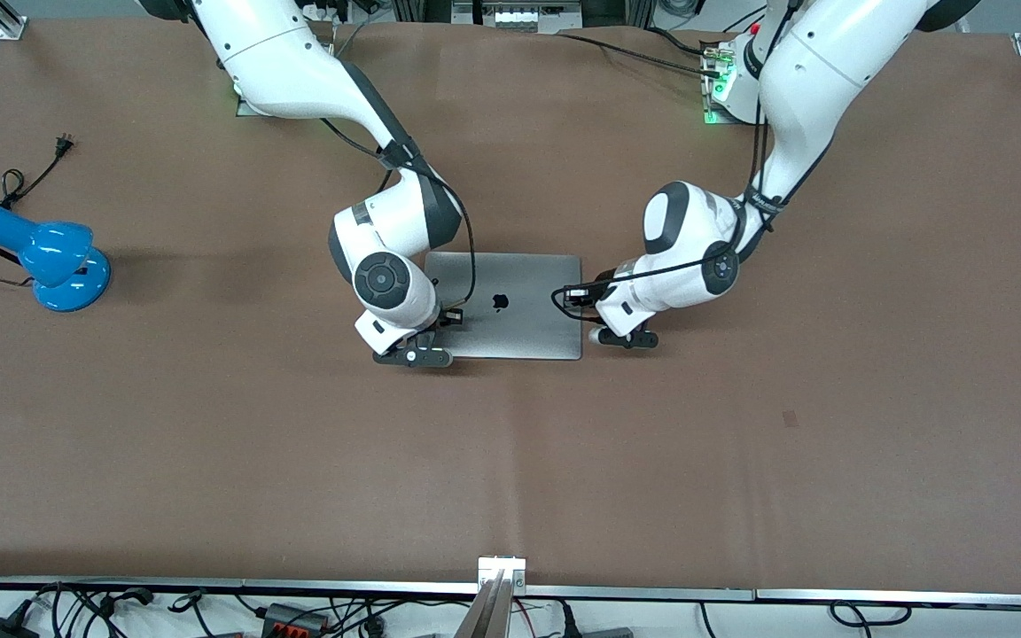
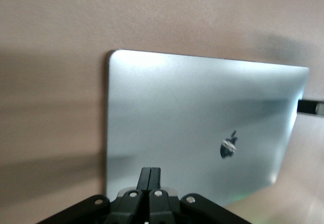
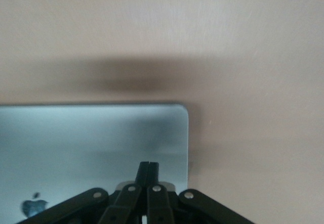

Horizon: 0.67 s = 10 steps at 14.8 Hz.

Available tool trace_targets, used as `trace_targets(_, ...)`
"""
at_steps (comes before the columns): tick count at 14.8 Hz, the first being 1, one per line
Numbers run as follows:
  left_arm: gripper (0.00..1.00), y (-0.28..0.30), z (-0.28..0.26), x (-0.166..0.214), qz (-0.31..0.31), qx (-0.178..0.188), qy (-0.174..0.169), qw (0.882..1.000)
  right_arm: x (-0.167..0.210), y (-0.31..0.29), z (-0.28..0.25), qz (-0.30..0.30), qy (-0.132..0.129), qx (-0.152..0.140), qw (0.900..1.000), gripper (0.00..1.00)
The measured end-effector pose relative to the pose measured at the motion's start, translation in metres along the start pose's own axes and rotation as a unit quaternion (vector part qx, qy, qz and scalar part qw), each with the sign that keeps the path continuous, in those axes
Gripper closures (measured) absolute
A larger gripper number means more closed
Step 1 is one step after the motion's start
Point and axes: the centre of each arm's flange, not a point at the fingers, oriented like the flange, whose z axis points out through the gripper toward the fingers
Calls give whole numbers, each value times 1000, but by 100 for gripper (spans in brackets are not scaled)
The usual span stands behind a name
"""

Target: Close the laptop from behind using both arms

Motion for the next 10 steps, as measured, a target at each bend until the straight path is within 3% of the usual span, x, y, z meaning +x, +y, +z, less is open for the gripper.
trace_targets(4,98,-3,-90,-5,-1,23,-25,999,14,25,-78,11,23,2,1000,99)
trace_targets(7,95,-13,-150,-12,-10,35,-29,999,17,59,-142,2,30,1,1000,99)
trace_targets(10,100,-20,-204,-27,-16,46,-37,998,19,104,-191,-22,28,-5,999,99)
